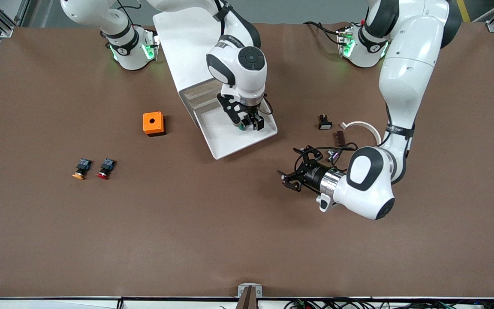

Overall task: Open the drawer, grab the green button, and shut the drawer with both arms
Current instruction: 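Lift the green button with the right gripper while the left gripper releases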

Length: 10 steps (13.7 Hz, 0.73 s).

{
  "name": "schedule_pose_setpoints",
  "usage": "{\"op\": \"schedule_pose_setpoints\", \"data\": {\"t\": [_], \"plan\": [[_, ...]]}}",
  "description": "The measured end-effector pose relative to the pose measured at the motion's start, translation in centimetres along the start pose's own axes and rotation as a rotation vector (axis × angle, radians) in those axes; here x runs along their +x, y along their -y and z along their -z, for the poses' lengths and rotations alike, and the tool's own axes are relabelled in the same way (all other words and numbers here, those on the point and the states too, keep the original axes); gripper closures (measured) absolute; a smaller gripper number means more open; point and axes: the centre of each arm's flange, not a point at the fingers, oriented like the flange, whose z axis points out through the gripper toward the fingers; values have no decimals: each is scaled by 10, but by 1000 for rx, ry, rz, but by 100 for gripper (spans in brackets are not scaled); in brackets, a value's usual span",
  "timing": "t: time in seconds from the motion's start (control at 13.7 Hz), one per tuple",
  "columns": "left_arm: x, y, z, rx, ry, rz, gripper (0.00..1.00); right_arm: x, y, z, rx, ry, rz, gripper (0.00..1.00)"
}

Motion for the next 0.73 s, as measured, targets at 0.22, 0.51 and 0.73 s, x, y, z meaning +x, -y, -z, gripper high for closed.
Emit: {"op": "schedule_pose_setpoints", "data": {"t": [0.22, 0.51, 0.73], "plan": [[-23, -7, 21, -43, -152, -161, 0, -6, -3, -4, -5, -3, 6, 0], [-35, -4, 48, -38, -275, -268, 0, -5, -2, -8, -10, -6, 4, 0], [-46, -4, 63, -54, -335, -304, 0, -5, -2, -9, -9, -6, 5, 19]]}}
